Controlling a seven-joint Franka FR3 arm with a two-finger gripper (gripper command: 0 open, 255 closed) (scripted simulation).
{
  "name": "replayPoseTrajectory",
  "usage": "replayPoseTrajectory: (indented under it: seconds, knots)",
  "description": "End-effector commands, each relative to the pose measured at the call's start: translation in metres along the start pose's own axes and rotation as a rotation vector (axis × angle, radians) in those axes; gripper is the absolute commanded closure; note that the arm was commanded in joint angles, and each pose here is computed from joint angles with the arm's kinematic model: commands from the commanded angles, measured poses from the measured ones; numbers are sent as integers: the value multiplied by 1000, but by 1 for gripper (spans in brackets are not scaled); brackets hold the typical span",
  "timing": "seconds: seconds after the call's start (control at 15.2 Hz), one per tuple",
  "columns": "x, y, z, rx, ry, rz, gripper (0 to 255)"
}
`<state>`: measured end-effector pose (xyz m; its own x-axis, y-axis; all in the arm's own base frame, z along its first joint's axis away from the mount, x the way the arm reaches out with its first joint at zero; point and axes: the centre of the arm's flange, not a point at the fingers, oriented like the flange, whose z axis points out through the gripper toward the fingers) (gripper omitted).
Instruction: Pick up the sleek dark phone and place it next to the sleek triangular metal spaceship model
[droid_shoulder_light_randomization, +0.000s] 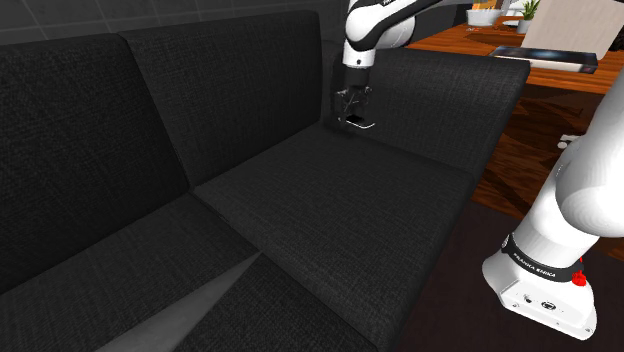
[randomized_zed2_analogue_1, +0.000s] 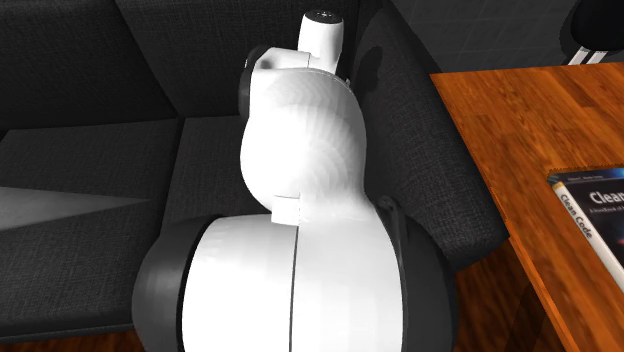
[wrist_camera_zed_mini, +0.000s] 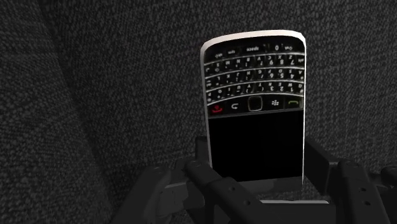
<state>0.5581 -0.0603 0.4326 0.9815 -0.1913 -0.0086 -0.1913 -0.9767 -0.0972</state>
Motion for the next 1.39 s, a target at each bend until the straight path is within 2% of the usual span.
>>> replayPoseTrajectory:
  seconds: [0.0, 0.66, 1.32]
  knots:
    - [-1, 0, -11, 0, 0, 0, 255]
    - [-2, -5, -64, 0, 0, 0, 255]
    - [-93, -100, -54, 0, 0, 0, 255]
